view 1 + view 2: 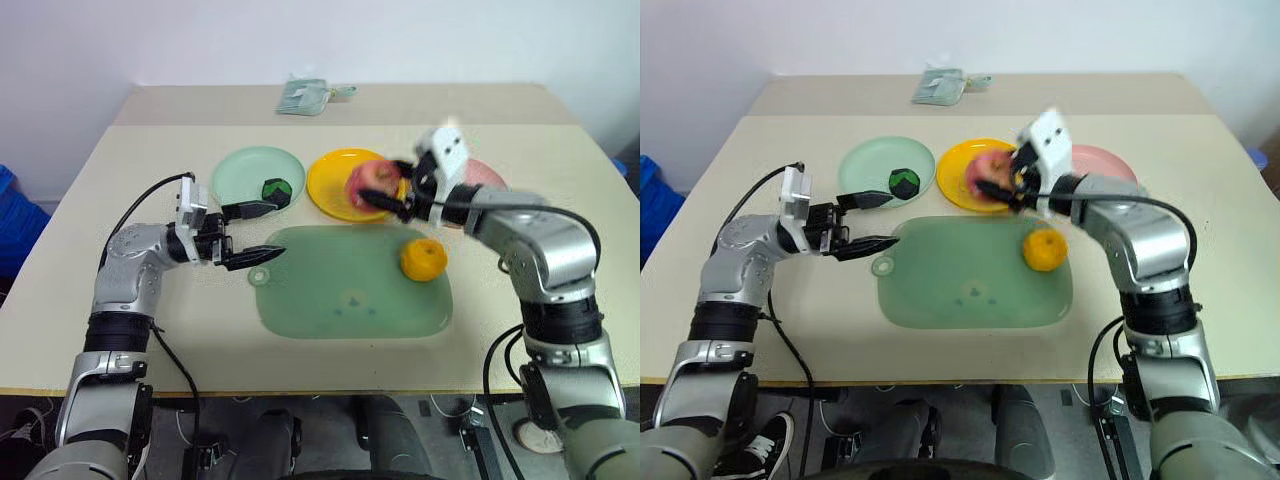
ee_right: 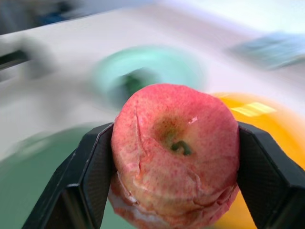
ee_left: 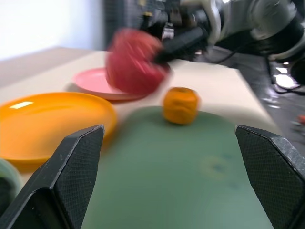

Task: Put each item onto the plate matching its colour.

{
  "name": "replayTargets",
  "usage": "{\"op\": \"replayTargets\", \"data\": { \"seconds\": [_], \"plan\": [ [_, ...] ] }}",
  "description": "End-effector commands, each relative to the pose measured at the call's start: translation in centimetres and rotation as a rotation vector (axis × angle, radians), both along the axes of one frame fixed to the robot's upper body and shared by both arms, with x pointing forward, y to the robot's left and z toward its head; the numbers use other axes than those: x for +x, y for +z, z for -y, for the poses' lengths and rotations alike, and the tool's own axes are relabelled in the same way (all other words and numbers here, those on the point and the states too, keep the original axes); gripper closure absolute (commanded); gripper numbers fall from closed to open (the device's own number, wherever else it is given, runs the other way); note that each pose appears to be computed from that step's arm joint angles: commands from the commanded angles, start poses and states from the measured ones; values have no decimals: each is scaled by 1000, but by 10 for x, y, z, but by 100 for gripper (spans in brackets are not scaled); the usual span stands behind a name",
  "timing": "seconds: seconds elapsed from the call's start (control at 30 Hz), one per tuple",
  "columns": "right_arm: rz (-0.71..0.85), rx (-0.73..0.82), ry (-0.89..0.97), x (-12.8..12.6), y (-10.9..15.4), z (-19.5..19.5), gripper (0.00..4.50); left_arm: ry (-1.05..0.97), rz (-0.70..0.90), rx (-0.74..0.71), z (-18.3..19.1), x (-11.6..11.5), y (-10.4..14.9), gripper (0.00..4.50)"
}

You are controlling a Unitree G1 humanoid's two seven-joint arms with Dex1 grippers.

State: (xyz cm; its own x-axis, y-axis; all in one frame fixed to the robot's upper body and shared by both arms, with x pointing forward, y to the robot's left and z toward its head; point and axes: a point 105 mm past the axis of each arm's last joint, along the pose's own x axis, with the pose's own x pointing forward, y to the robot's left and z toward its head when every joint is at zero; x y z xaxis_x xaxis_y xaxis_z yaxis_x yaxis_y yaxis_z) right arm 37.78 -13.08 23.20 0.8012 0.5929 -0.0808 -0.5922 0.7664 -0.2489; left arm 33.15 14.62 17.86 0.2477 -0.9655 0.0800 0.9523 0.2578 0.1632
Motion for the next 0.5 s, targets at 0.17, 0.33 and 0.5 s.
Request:
{"op": "replayTargets", "data": {
  "seconds": [0.17, 0.33, 0.5],
  "plan": [
    [144, -170, -451, 35, -4, 88, 152, 37, 104, -15, -1, 6, 18, 0],
    [58, -62, -395, 32, -14, 87, 152, 53, 123, -33, -1, 8, 23, 0],
    [117, -65, -404, 30, -1, 91, 2, 48, 128, -34, -2, 7, 22, 0]
  ]
}}
